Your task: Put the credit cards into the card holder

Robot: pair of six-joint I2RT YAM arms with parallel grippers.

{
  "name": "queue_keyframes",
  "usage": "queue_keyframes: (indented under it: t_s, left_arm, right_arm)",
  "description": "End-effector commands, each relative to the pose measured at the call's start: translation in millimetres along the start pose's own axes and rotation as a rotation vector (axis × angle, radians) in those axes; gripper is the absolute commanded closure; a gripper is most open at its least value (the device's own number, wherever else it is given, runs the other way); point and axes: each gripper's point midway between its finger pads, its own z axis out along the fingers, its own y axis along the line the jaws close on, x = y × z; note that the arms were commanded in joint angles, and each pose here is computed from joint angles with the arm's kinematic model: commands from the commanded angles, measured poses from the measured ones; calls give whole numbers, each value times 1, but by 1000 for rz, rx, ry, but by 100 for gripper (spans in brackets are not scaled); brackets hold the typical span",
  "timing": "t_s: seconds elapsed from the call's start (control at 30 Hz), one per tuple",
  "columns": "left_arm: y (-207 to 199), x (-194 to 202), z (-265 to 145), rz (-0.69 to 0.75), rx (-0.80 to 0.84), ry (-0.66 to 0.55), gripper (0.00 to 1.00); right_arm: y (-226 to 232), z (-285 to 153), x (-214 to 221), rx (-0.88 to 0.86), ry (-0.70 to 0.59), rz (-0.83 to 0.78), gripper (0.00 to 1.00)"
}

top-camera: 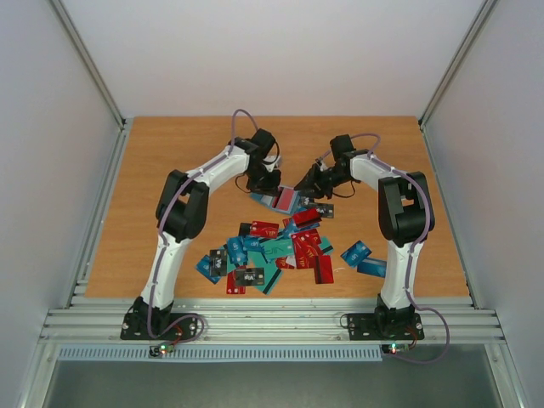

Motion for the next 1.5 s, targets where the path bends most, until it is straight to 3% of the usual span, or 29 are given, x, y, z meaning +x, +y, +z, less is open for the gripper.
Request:
queue_keyframes:
  t_s: [0.0, 0.3, 1.47]
  left_arm:
    - [10, -4, 16, 18, -9, 10, 91]
    - [19, 2, 34, 22, -18, 48, 99]
    - [49, 34, 70, -71, -33, 185, 100]
  right_arm:
    - [2, 6, -4, -20, 7, 6, 75]
    - [-4, 20, -7, -5, 30, 17, 75]
    - [-9, 38, -7, 36, 73, -19, 75]
